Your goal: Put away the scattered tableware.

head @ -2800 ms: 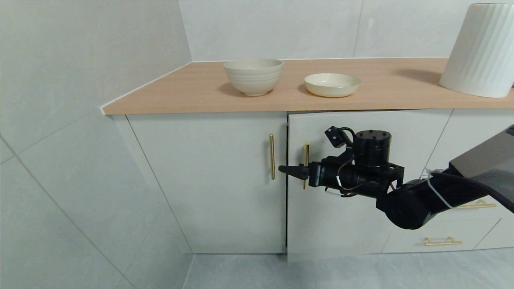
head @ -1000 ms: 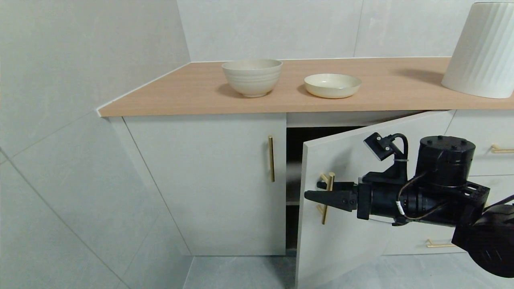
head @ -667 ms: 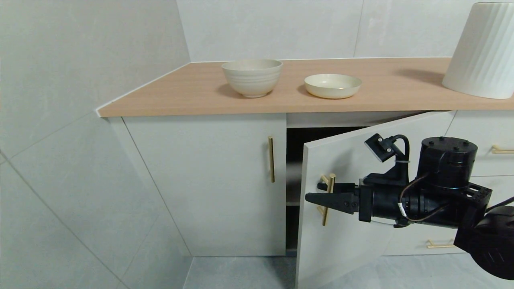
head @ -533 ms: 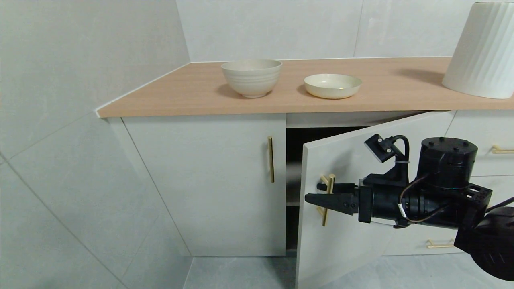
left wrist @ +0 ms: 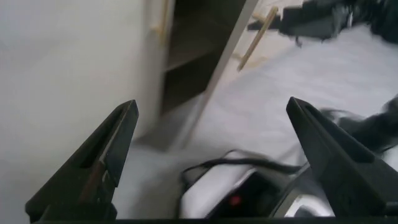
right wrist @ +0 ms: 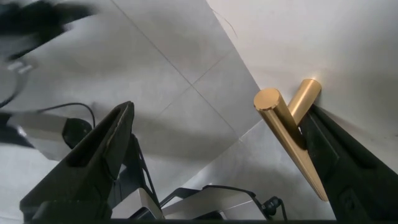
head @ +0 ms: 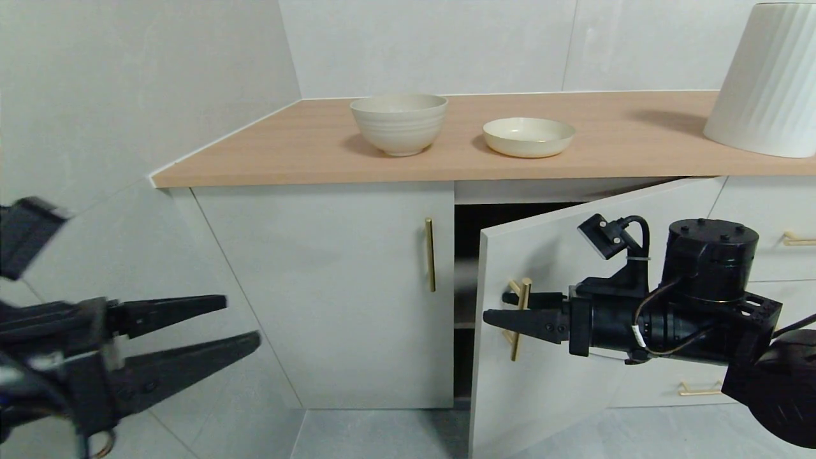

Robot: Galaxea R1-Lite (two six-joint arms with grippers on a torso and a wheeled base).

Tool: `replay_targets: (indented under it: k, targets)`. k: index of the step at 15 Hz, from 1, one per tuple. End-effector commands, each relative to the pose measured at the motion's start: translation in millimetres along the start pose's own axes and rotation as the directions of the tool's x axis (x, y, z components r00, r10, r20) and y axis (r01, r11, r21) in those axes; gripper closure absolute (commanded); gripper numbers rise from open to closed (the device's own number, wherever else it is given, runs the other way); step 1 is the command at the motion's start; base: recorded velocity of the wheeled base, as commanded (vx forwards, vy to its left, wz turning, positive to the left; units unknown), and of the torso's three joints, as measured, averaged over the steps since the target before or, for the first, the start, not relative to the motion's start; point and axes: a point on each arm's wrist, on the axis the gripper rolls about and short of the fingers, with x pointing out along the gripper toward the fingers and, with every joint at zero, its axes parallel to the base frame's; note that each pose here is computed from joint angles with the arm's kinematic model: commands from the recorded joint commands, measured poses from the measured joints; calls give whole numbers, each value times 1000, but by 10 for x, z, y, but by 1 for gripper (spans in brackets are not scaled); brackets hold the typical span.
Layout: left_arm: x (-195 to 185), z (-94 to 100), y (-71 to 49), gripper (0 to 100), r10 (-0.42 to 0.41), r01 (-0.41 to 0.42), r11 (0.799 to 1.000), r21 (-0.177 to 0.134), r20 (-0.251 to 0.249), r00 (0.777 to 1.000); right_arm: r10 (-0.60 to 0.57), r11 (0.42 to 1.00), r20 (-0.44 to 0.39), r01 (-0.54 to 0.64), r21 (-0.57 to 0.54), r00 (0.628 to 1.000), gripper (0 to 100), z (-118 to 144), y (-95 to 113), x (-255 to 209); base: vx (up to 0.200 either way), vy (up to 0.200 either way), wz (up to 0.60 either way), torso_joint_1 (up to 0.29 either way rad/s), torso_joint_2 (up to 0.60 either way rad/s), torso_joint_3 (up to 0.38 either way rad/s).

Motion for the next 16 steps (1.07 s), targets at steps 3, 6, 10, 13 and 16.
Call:
replay_targets:
  k: [3, 6, 10, 13, 16]
  targets:
    - [1115, -508, 280, 0, -199, 167, 962, -216, -135, 971, -2, 1000, -3, 2, 2, 1000, 0, -7, -12, 11, 0, 0, 0, 0, 0, 0]
    - [1359, -665, 260, 0, -198, 169, 964, -205, -131, 971, -1, 1000, -6, 1, 6, 1000, 0, -15, -16, 12, 0, 0, 0, 0, 0, 0]
    - [1557, -705, 199, 100, -154, 127, 969, -212, -114, 982, -3, 1000, -6, 3, 5, 1000, 0, -18, -17, 10, 0, 0, 0, 0, 0, 0]
    - [1750, -725, 219, 100, -183, 171, 970, -174, -57, 981, -3, 1000, -3, 3, 3, 1000, 0, -10, -16, 7, 0, 0, 0, 0, 0, 0]
    - [2181, -771, 231, 100, -243, 246, 964, -104, 40, 969, -3, 1000, -3, 3, 2, 1000, 0, -11, -13, 3, 0, 0, 0, 0, 0, 0]
